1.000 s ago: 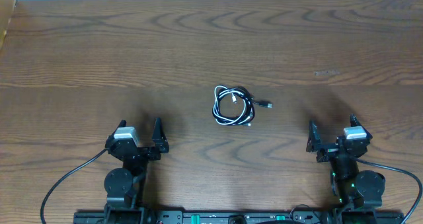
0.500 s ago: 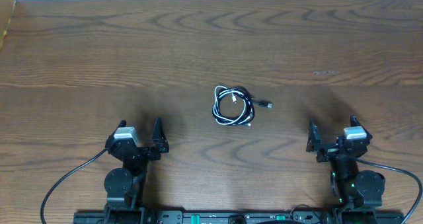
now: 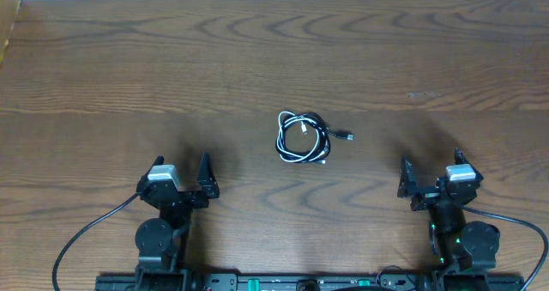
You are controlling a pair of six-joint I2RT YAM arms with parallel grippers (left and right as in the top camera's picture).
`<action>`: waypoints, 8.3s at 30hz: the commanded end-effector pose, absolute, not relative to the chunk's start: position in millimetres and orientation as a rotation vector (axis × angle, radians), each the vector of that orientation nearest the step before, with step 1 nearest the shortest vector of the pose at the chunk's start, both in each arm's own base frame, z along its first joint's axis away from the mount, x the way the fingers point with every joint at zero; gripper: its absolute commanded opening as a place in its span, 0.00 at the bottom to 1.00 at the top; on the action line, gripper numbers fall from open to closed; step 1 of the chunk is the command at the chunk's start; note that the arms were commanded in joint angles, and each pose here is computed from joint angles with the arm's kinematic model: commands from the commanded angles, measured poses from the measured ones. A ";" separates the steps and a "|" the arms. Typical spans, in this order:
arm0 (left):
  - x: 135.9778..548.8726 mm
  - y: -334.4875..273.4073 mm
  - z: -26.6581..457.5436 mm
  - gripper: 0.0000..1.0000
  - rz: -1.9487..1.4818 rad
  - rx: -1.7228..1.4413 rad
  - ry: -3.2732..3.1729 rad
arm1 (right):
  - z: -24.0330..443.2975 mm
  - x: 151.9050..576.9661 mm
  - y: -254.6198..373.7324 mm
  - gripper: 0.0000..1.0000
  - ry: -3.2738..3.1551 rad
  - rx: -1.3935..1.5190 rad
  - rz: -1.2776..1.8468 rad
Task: Untangle cables
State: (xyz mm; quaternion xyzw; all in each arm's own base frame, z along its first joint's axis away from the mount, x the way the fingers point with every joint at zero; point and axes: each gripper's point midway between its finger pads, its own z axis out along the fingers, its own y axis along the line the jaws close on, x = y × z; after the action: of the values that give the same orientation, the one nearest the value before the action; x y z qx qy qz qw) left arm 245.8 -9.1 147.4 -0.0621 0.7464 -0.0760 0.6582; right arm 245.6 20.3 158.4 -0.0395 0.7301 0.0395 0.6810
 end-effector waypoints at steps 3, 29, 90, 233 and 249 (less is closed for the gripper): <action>244.3 -3.4 129.8 0.98 -0.133 -0.161 1.750 | 156.3 245.7 19.2 0.99 1.647 -0.070 0.097; 244.3 -3.4 129.8 0.98 -0.133 -0.161 1.750 | 156.3 245.7 19.2 0.99 1.647 -0.070 0.097; 268.4 -60.4 269.0 0.98 -0.434 0.041 1.990 | 261.1 280.8 81.3 0.99 1.950 -0.233 0.526; 288.7 -105.9 107.1 0.80 -0.307 -0.541 2.965 | 148.5 371.2 202.4 0.17 2.418 -0.212 0.808; 291.8 -127.6 8.6 0.38 -0.526 -0.036 3.098 | 132.4 354.0 196.6 0.17 2.510 -0.257 0.772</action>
State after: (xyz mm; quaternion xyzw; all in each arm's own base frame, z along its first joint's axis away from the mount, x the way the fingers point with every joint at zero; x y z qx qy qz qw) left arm 298.8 -119.1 21.1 -0.0438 0.9882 -0.1442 0.0258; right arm 351.1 198.1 129.0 -0.0853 0.9227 0.2881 0.2417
